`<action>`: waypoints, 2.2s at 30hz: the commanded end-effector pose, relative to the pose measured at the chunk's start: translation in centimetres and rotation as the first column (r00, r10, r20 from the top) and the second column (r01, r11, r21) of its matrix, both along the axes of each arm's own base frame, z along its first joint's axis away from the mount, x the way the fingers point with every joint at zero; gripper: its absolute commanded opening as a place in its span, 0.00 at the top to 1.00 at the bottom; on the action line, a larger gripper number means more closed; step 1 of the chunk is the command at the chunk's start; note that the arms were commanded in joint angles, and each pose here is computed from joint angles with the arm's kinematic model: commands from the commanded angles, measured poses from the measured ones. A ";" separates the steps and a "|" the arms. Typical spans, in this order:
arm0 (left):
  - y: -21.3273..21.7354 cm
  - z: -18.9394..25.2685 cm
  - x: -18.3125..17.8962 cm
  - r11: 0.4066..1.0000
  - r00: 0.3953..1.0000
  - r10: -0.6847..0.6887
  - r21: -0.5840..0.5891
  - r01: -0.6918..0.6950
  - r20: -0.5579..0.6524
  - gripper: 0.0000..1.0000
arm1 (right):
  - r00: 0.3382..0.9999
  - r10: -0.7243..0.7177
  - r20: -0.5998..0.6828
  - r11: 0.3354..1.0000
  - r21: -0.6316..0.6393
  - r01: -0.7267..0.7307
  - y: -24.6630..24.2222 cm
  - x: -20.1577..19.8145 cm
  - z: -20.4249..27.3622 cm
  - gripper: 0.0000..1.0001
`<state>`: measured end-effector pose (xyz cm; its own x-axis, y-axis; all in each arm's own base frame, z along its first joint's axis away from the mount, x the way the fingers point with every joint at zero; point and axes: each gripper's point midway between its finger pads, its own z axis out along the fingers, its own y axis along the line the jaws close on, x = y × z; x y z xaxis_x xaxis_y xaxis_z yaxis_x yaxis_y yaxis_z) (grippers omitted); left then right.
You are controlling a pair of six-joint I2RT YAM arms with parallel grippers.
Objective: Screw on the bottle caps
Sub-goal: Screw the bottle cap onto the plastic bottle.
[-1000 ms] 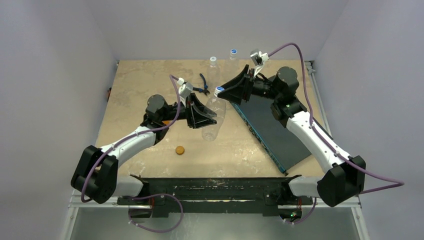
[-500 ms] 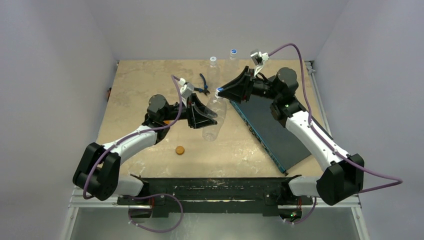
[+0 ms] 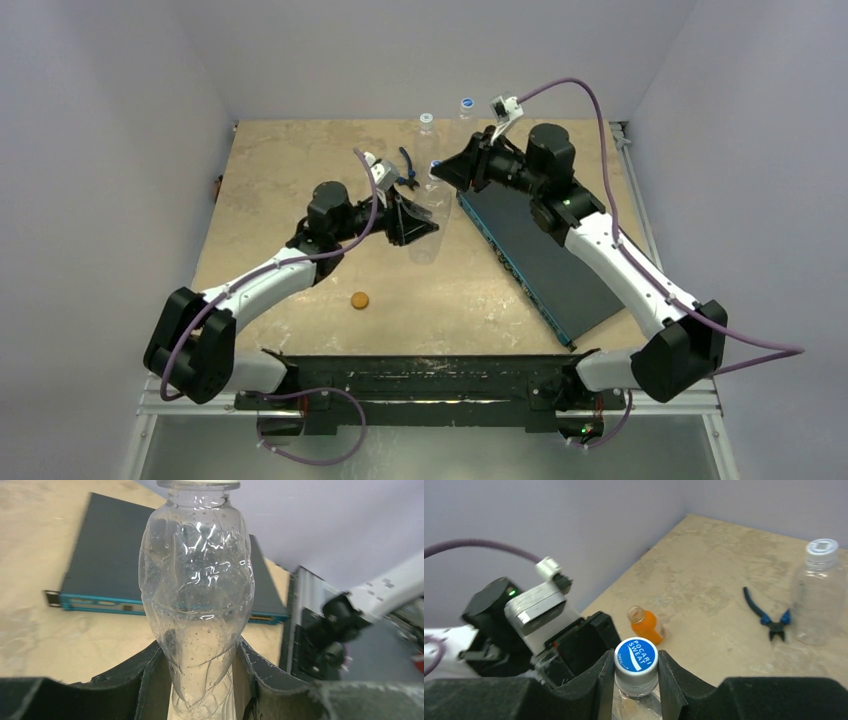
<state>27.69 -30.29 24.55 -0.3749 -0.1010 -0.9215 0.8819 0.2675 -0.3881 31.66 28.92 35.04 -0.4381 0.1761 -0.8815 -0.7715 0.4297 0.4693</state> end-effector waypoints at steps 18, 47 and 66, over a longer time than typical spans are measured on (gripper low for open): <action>0.3 1.1 6.8 0.817 0.817 0.523 0.129 -0.561 0.241 1.00 | 0.858 -0.496 -0.133 0.844 -0.306 0.441 1.8 3.4 -3.2 0.29; -0.3 2.5 -2.5 0.987 0.990 -0.133 -0.078 0.137 0.054 1.00 | 0.990 0.137 0.020 0.974 0.182 -0.139 -0.3 -0.9 2.6 0.01; -0.9 1.8 -2.6 0.977 0.986 -0.166 -0.139 0.163 -0.009 1.00 | 0.985 0.165 0.051 0.965 0.198 -0.172 2.3 -2.0 3.3 0.01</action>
<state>25.06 -31.17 25.36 -0.4453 -0.1323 -0.8856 0.8848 0.0864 -0.4578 30.26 30.86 36.37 -0.4979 0.2497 -0.8305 -0.8057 0.2211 0.5495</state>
